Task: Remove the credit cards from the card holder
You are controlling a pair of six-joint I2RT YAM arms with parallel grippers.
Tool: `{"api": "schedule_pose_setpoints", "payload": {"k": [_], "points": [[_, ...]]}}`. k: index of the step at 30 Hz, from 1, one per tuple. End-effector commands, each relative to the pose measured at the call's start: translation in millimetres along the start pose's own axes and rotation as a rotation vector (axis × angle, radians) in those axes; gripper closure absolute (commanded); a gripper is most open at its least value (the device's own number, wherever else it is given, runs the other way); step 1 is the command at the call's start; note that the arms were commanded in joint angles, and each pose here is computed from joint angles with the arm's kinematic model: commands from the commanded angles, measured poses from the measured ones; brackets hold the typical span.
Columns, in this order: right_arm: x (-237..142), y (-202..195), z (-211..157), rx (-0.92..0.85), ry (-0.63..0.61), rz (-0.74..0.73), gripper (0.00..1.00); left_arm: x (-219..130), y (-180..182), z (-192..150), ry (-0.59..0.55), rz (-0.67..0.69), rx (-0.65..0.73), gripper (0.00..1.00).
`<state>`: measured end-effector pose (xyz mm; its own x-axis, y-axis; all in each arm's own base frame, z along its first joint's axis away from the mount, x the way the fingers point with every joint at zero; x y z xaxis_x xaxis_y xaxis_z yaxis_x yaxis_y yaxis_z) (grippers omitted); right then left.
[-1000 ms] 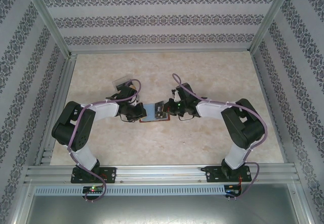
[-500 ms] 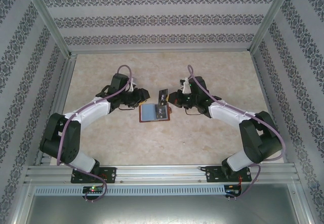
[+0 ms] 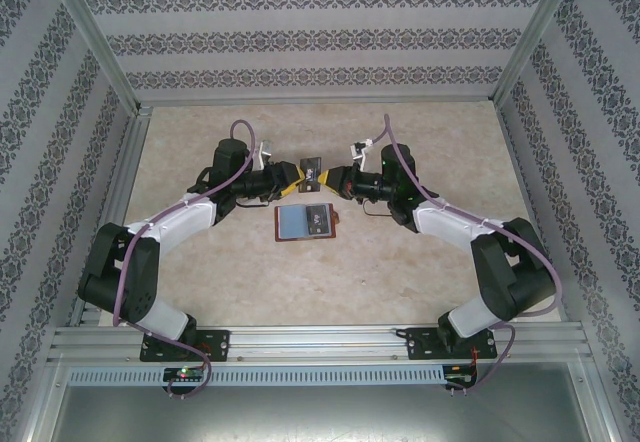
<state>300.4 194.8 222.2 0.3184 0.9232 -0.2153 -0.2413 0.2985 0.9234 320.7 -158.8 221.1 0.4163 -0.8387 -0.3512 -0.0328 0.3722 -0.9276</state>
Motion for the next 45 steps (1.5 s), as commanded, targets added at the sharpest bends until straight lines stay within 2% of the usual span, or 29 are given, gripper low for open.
{"api": "schedule_pose_setpoints", "payload": {"k": [1, 7, 9, 13, 15, 18, 20, 22, 24, 29, 35, 38, 42, 45], "points": [[1, -2, 1, 0.004, 0.011, 0.049, 1.0, -1, -6, 4, 0.001, -0.065, 0.018, 0.68], [4, -5, 1, 0.011, 0.018, 0.058, 1.0, -2, -9, 3, 0.001, -0.09, 0.022, 0.78], [4, -7, 1, 0.013, 0.02, 0.058, 1.0, -2, -9, 3, 0.003, -0.091, 0.02, 0.86], [6, -11, 0, 0.024, 0.024, 0.05, 0.98, -3, -9, 2, -0.002, -0.089, 0.021, 0.96], [7, -14, -1, 0.029, 0.027, 0.044, 0.82, -4, -10, 2, -0.005, -0.087, 0.025, 1.0], [6, -19, -2, 0.037, 0.022, 0.024, 0.46, -6, -12, 2, -0.007, -0.076, 0.036, 1.0], [4, -23, -3, 0.042, 0.015, 0.004, 0.3, -10, -14, 3, -0.008, -0.051, 0.054, 1.0], [1, -26, -4, 0.041, 0.005, -0.016, 0.22, -14, -16, 4, -0.004, -0.008, 0.085, 1.0], [-3, -27, -4, 0.034, -0.005, -0.036, 0.03, -19, -18, 4, 0.009, 0.071, 0.141, 1.0], [-11, -27, -5, 0.01, -0.03, -0.078, 0.02, -34, -24, 6, 0.049, 0.331, 0.349, 1.0], [-20, -15, -6, -0.05, -0.043, -0.115, 0.02, -47, -23, 17, 0.028, 0.584, 0.594, 1.0], [-28, -5, -7, -0.104, -0.057, -0.146, 0.02, -52, -23, 23, 0.004, 0.67, 0.754, 1.0], [-39, 7, -10, -0.164, -0.067, -0.182, 0.02, -57, -24, 25, 0.005, 0.718, 1.01, 1.0], [-47, 14, -13, -0.199, -0.063, -0.21, 0.02, -61, -24, 34, -0.017, 0.824, 1.126, 1.0]]}}
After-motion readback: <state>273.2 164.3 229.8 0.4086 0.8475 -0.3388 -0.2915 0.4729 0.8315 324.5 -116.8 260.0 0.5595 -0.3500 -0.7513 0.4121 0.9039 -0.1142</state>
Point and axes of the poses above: each hand's point on the last joint's axis, 136 mm out from that joint toward the fingers, its own x axis out along the fingers, its own y axis along the line the jaws close on, z = x × y, the point moved 10 cm from there along -x, back along the fingers, and after that the axes turned 3 degrees about -x, right-handed, at the moved point
